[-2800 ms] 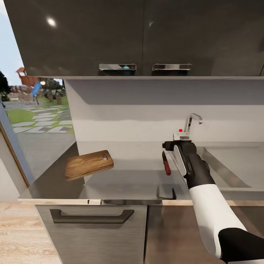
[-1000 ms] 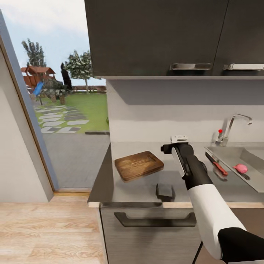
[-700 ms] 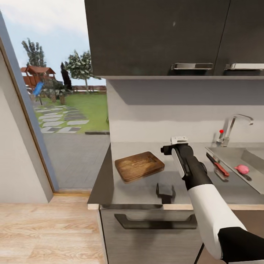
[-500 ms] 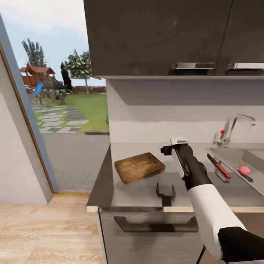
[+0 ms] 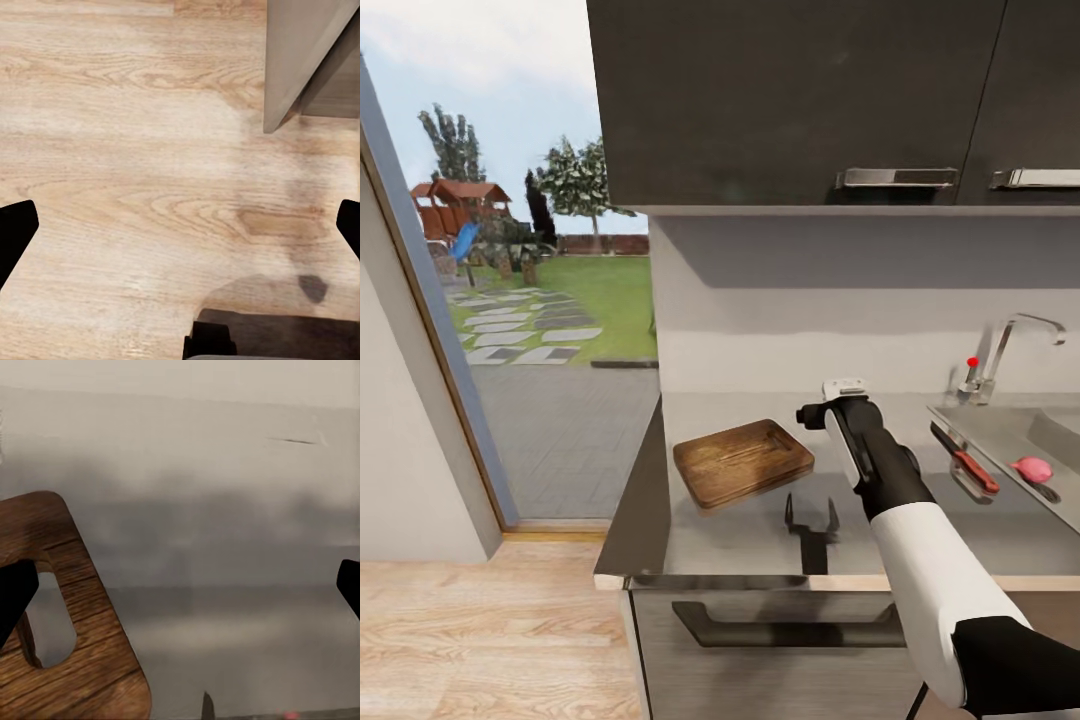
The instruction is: In the kitchen, take the Vidalia onion out of the sink, dice it on the chopping board with the paring knife, put the diced onion into the bowl on the countertop, then place both the paring knife and the chopping board into the sink.
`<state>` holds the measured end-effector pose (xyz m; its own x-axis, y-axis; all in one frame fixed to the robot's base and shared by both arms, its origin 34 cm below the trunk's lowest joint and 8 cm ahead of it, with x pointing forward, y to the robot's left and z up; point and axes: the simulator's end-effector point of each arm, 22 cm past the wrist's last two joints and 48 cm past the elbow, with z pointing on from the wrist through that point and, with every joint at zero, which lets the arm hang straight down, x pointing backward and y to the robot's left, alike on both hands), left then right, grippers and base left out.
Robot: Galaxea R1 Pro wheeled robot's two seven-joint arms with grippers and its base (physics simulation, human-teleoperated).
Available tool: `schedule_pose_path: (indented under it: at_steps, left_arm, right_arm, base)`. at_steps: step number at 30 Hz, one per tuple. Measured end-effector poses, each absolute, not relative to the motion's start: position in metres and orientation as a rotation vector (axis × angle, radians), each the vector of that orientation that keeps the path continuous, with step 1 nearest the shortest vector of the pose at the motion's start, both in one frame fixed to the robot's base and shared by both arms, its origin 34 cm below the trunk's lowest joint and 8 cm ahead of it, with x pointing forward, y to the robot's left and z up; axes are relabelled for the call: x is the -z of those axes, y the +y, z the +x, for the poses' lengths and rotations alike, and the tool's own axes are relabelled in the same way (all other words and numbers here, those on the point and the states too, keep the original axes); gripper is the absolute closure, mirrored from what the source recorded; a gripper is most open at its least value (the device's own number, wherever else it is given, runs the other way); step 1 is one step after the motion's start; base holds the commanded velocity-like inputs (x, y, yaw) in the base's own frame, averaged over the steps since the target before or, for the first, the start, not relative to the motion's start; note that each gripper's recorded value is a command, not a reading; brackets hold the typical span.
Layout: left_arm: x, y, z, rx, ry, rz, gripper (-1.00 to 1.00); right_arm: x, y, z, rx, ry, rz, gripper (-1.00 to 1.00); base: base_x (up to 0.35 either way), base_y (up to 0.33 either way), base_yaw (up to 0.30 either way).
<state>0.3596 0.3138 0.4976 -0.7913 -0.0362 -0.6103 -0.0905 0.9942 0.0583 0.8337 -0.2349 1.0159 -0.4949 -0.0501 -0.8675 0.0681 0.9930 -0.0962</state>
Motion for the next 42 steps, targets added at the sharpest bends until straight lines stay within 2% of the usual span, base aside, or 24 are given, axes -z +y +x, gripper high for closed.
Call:
schedule_pose_path:
  at_steps: [13, 32, 42]
  left_arm:
    - [-0.498, 0.314, 0.360, -0.111, 2.483, -0.088, -1.00]
    - [-0.497, 0.314, 0.359, -0.111, 2.487, -0.088, -1.00]
    - [-0.497, 0.314, 0.358, -0.111, 2.487, -0.088, -1.00]
  right_arm:
    - [-0.999, -0.236, 0.834, 0.145, 2.111, 0.009, -1.00]
    - [-0.985, -0.237, 0.838, 0.148, 2.115, 0.009, -1.00]
    - [-0.987, -0.218, 0.838, 0.194, 2.101, -0.090, -1.00]
  base:
    - [0.082, 0.059, 0.000]
    - [0.005, 0.003, 0.000]
    - [0.000, 0.000, 0.000]
